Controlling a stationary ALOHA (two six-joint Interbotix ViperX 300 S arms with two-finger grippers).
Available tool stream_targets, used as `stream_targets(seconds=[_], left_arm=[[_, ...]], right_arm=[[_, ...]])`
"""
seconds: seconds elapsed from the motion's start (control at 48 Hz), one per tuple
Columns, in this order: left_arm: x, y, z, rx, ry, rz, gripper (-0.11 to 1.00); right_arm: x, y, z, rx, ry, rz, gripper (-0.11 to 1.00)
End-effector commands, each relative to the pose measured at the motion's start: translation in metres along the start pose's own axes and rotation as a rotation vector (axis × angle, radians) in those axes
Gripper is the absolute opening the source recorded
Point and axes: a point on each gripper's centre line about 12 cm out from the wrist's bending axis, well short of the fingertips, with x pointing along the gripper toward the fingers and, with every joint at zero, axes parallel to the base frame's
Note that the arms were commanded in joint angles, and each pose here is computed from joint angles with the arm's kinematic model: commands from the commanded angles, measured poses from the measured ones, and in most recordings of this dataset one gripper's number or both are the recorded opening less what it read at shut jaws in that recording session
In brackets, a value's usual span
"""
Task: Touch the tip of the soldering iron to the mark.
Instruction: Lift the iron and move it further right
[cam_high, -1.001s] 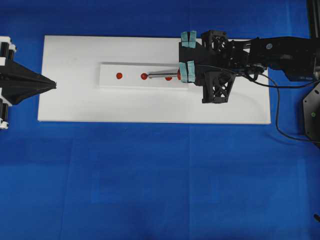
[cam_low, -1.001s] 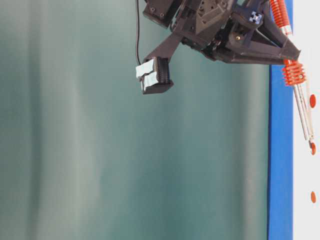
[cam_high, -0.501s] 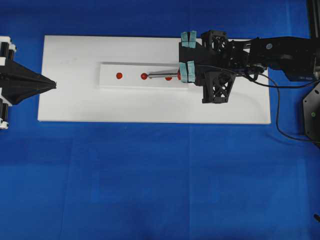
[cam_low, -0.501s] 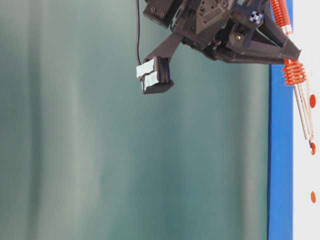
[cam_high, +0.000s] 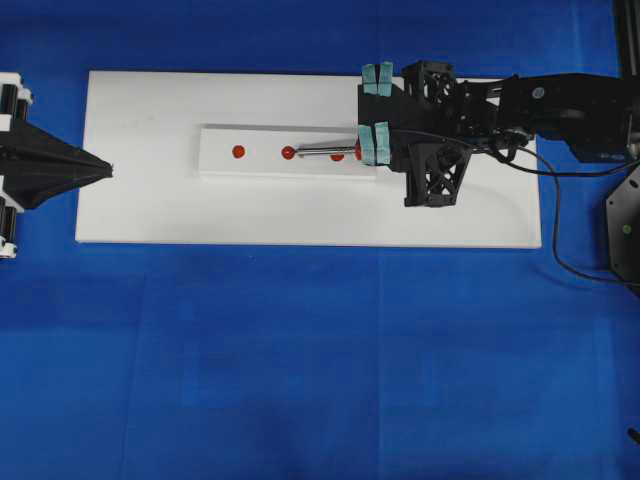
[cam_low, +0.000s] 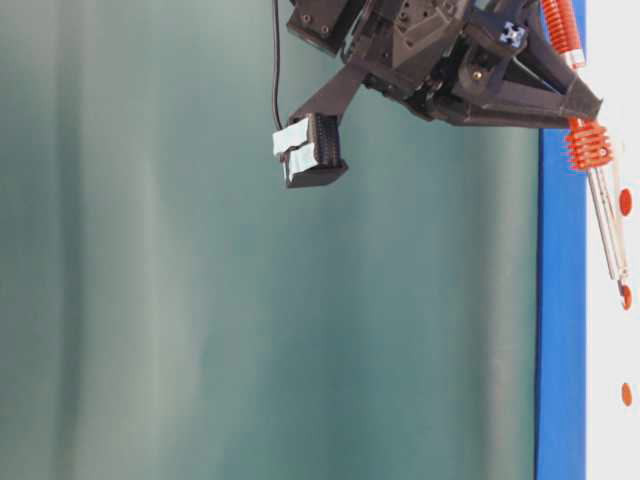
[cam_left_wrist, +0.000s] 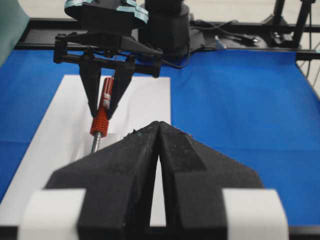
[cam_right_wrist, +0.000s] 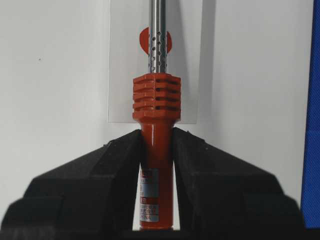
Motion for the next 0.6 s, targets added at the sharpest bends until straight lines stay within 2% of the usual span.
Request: stream_targets(seconds=[0.0,0.271,0.584], left_arm=[[0.002,0.0,0.004,0.001,-0.012,-0.002,0.0],[0.001,0.0,0.004,0.001,-0.015,-0.002,0.0],[0.001,0.0,0.005,0.003,-0.018,-0.002,0.0]], right_arm=[[-0.004,0.001,0.006,0.001,-0.025,0.0,0.06],[-0.01,-0.001,0.013,0.002,-0.046,-0.003,0.06],[-0.058,-0.006,0.041,-0.004,-0.077,-0.015,0.06]])
